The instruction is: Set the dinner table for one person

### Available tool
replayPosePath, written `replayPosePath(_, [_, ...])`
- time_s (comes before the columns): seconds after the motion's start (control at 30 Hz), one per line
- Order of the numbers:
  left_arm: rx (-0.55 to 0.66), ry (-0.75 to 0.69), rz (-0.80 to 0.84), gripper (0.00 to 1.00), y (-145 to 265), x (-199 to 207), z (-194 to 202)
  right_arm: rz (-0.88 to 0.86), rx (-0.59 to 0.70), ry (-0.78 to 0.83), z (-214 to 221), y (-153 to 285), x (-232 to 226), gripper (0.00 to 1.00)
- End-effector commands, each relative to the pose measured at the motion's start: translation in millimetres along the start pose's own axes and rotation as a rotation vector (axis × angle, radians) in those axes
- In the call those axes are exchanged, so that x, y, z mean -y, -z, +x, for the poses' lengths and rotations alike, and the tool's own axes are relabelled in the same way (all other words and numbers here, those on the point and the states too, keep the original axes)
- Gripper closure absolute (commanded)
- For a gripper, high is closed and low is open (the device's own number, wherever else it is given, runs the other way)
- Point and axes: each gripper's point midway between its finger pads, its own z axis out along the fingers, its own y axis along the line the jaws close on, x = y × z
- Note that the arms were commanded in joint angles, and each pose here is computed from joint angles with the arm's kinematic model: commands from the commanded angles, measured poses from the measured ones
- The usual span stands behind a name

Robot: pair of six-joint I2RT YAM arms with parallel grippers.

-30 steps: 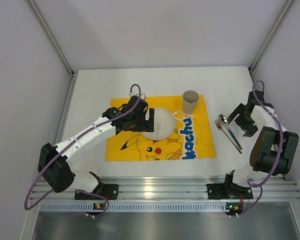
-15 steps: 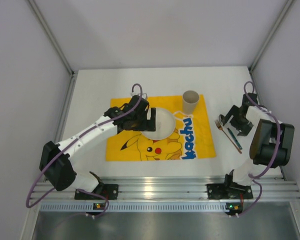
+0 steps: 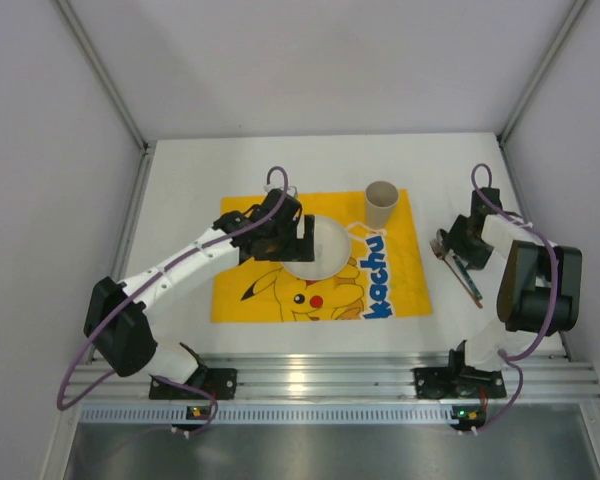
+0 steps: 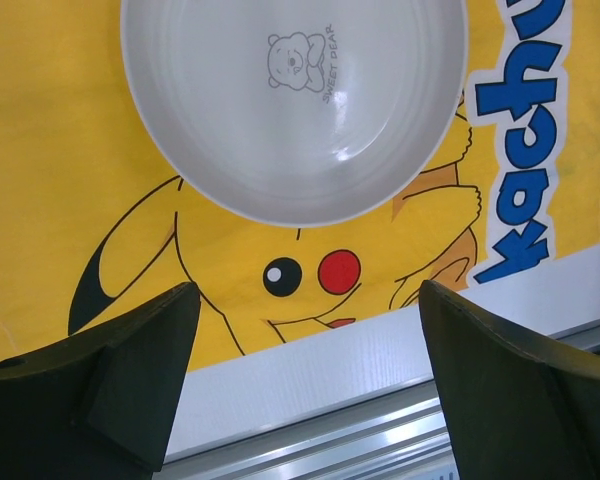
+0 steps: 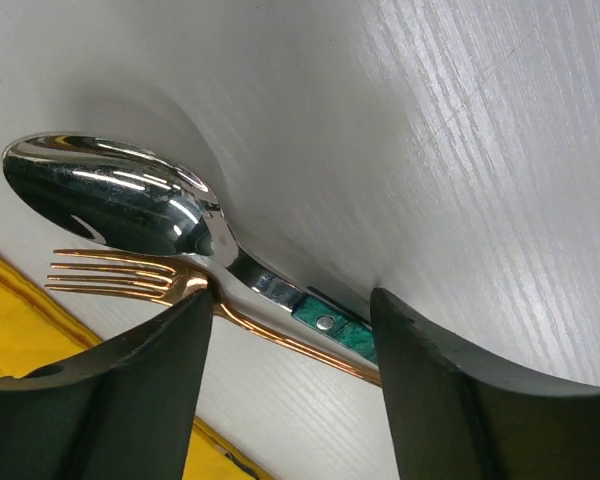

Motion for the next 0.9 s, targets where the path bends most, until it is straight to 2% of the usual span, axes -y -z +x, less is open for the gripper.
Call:
replayPosePath(0.0, [0.033, 0.03, 0.035, 0.05, 10.2, 9.5, -13.7, -0.032, 0.007, -0.012, -0.9, -5.1, -10.5, 0.39])
replayPosePath(0.03, [0.031, 0.032, 0.035, 0.05, 11.5, 9.3, -12.6, -0.039, 0.008, -0.018, -2.2, -5.6, -12.5, 0.46])
replayPosePath(0.13, [0.029, 0.038, 0.025, 0.05, 14.6, 4.4, -8.7, -0.039, 0.001, -0.024, -3.8, -8.6, -14.3, 0.53])
replayPosePath(0.27, [0.028, 0.041, 0.013, 0.05, 19.6, -0.9, -4.8, -0.019, -0.025, -0.019, 1.5, -18.3, -11.5, 0.55])
replayPosePath(0.4, [0.026, 0.043, 0.005, 0.05, 23.5, -3.7, -2.7, 0.007, -0.047, -0.02, 10.5, -25.7, -5.2, 0.69])
replayPosePath(0.53, [0.023, 0.042, 0.007, 0.05, 24.6, -3.0, -2.4, 0.046, -0.05, -0.017, 14.1, -28.1, 2.4, 1.0])
replayPosePath(0.73, [0.017, 0.03, 0.017, 0.05, 23.8, 1.4, -5.5, 0.067, -0.044, -0.015, 9.5, -22.6, 5.0, 1.0])
replayPosePath(0.87, [0.017, 0.019, 0.025, 0.05, 22.3, 6.2, -11.3, 0.104, 0.013, -0.016, -9.5, 1.5, 8.9, 1.0])
